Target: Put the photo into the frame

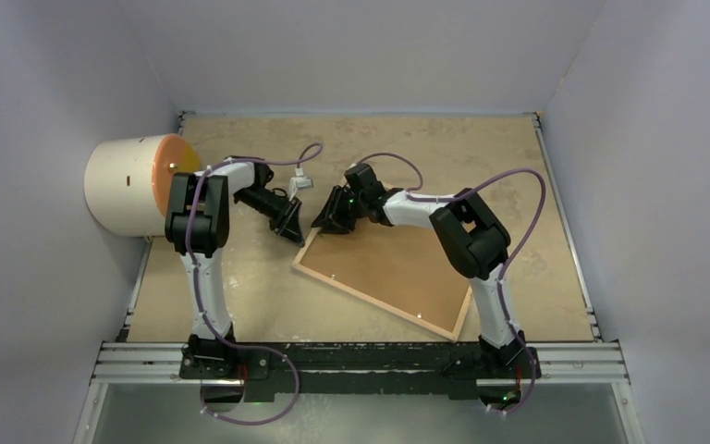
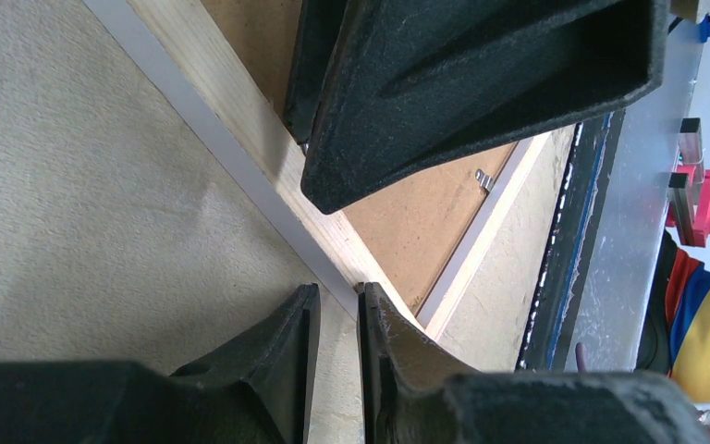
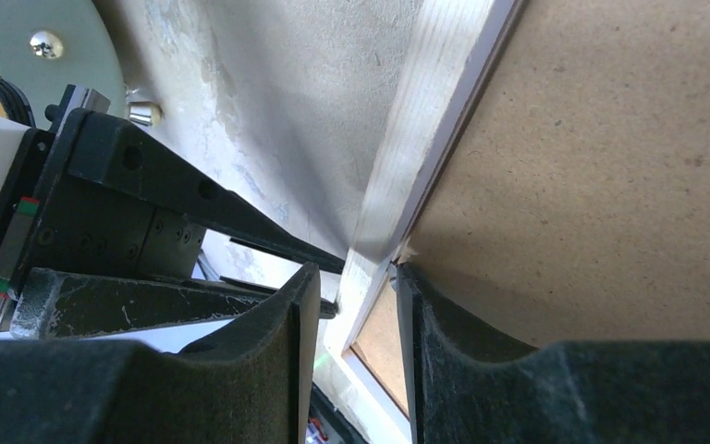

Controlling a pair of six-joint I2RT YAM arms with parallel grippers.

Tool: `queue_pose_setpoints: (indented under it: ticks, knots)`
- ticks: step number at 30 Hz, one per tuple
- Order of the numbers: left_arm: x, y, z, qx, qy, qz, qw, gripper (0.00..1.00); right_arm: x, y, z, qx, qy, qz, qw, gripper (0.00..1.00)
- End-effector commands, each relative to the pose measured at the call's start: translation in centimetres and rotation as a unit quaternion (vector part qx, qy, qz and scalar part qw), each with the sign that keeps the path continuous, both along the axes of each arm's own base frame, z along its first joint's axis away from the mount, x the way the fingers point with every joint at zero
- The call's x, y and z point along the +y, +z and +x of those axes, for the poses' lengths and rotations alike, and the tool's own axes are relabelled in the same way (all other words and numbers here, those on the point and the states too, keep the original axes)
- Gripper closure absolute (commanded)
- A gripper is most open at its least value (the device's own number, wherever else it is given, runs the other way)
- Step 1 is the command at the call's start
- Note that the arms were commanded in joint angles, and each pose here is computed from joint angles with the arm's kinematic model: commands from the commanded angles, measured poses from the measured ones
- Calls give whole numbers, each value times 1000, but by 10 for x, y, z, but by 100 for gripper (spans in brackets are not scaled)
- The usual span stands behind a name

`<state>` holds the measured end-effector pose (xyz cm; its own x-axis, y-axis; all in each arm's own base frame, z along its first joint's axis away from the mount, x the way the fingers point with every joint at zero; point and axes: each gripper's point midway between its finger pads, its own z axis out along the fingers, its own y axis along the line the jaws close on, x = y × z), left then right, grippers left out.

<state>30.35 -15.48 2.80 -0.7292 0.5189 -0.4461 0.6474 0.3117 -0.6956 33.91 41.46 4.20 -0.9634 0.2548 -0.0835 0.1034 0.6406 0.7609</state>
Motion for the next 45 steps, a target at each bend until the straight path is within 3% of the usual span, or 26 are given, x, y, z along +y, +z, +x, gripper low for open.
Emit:
queue_pose_setpoints:
  ticks: [1,7,16,38,45]
  knots:
    - [-2,2,3,-26,-7,-3,1000,76,14,12,-1,-2,10,20,1000,62]
    - [-2,3,3,-29,-8,-2,1000,76,12,15,-8,14,20,20,1000,62]
    - [-2,6,4,-33,-8,-1,999,77,-11,18,4,-24,11,-16,1000,61]
    - [-1,8,5,-36,-8,1,999,78,10,9,-23,3,53,-11,999,61]
    - [1,14,11,-47,-6,8,999,75,-24,48,11,-94,49,-76,991,47]
